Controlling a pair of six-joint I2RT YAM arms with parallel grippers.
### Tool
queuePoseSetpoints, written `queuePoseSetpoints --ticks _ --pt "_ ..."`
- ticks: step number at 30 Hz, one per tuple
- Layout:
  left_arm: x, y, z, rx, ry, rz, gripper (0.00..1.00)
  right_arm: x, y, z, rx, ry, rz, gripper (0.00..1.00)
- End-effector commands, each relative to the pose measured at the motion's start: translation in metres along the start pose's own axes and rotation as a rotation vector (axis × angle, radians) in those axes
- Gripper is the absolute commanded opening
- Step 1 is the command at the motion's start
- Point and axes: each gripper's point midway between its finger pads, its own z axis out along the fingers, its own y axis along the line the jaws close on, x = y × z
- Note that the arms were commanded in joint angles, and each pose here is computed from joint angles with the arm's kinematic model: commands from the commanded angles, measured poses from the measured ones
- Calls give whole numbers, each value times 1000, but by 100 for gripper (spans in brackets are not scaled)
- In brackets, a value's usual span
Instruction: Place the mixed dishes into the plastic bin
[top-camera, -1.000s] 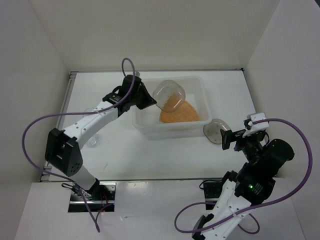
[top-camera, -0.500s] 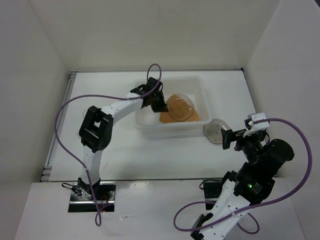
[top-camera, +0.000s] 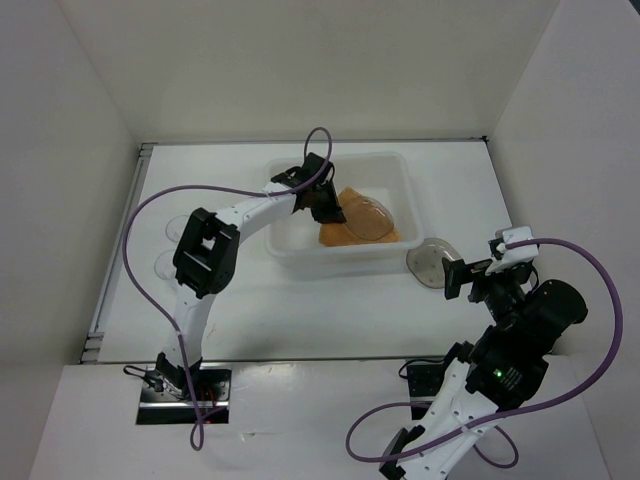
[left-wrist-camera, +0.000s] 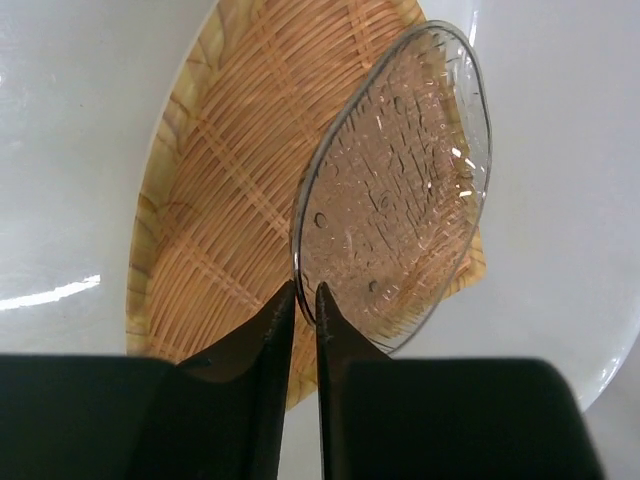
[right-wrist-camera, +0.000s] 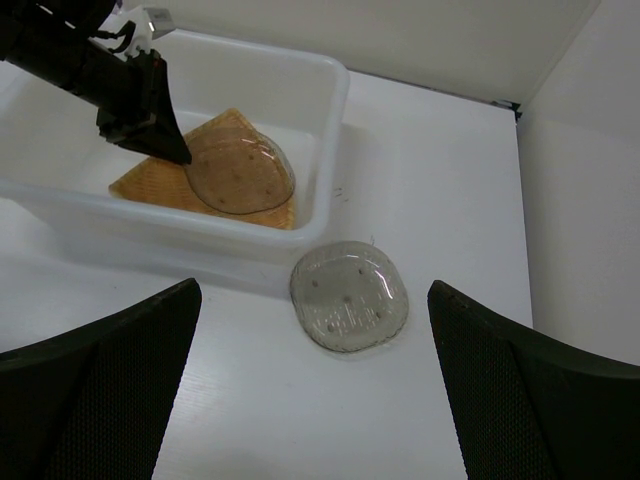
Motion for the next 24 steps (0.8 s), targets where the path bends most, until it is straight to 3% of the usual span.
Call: queuePoseSetpoints --ticks 1,5,9,10,14,16,17,21,24 --pt "-4 -10 -5 23 -9 16 20 -11 -1 -2 17 -31 -24 98" --pt "-17 -13 -26 -1 -72 28 43 -11 -4 -2 37 -28 -21 98" --pt "-38 -37 -85 -10 -168 104 84 -10 -8 -1 44 -21 -13 98" --pt "-39 -44 -97 -13 -183 126 89 -9 -11 1 51 -13 -4 98" --pt "-20 -56 -157 11 -204 250 94 0 -31 13 60 40 57 98" --pt "-4 -50 -175 9 -203 324 96 20 -56 34 37 136 171 98" --pt "-4 -51 -205 18 -262 346 97 29 -67 41 38 184 217 98" --pt "15 -7 -246 -107 -308 436 99 86 -88 100 -38 445 409 98" --pt "27 24 -268 -170 -322 501 99 108 -66 132 -135 577 378 98"
